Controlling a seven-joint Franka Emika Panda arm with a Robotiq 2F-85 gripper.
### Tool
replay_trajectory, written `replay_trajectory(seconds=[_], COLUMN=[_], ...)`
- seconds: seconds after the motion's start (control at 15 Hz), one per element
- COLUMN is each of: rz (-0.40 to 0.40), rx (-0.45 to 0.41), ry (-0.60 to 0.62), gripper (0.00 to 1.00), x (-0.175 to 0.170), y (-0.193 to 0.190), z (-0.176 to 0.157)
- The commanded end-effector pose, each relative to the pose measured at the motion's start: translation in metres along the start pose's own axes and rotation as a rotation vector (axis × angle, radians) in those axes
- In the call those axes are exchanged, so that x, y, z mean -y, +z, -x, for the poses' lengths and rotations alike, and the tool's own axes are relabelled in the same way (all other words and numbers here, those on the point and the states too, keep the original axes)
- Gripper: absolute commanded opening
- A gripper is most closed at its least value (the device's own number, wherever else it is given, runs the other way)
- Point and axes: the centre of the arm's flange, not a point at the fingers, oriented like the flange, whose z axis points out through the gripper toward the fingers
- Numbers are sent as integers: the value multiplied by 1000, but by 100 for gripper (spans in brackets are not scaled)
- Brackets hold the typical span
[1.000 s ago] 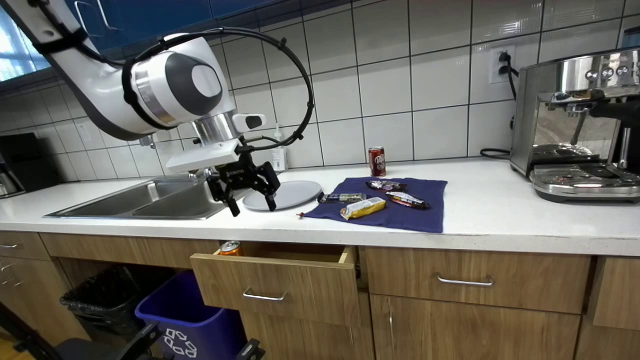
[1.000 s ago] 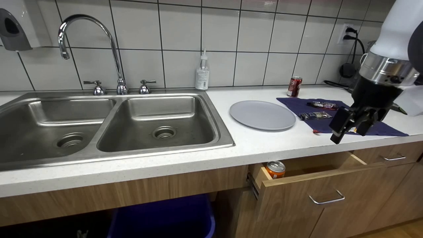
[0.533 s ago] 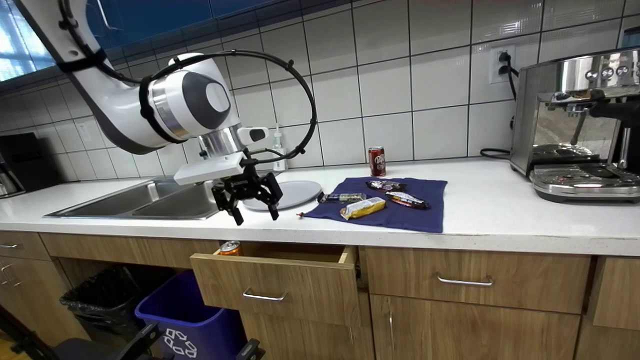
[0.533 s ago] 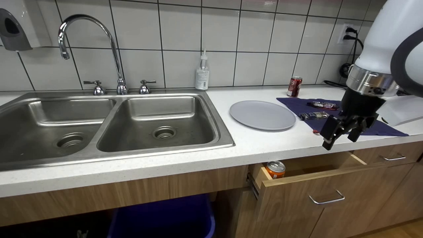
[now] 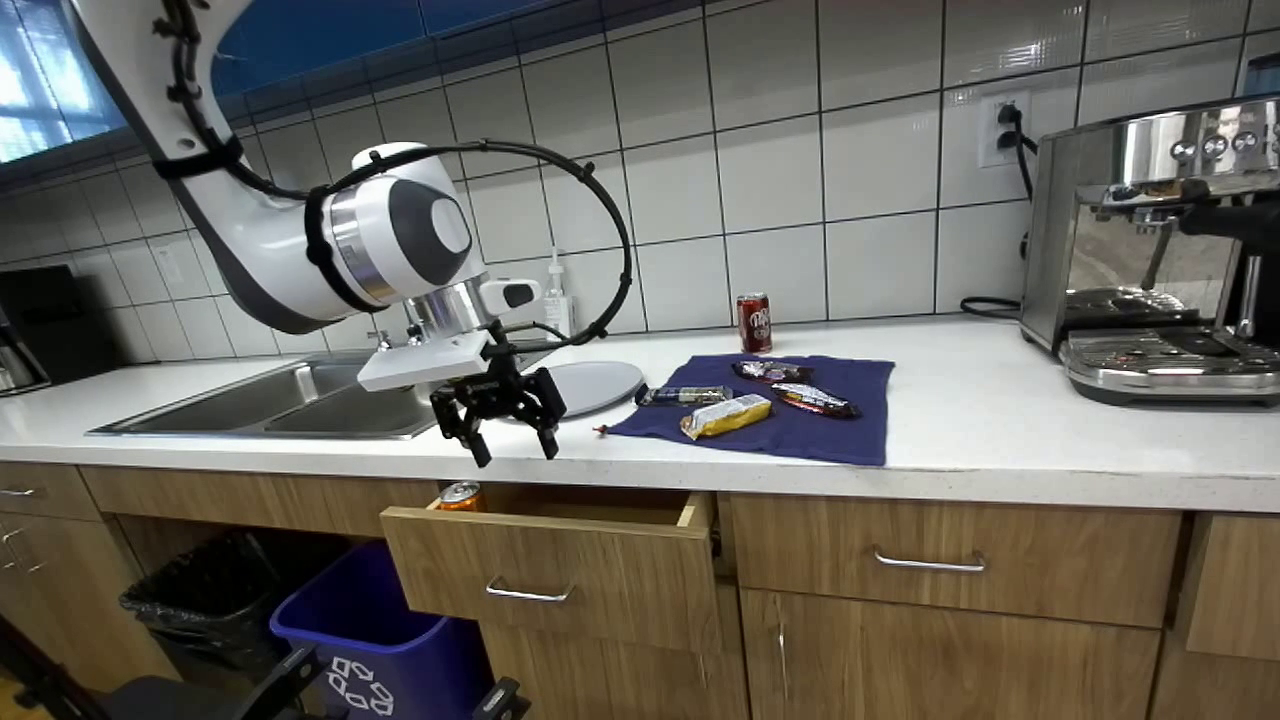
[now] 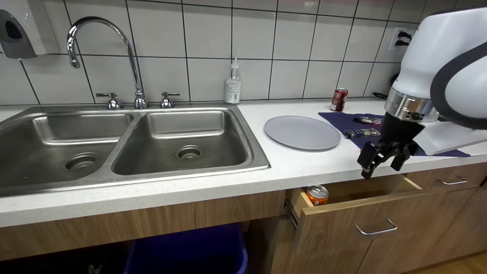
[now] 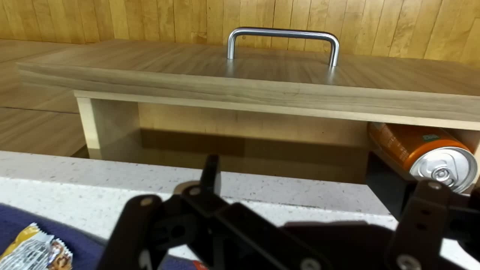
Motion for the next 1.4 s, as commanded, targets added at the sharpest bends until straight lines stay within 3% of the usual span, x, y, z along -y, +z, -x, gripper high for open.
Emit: replay_trajectory(seconds=[0.0,1.33], rz=[11,5], rx=[-5,38], ry=[25,72], gripper=[100,100], x=[5,7], y=[16,88], z=[-10,-27])
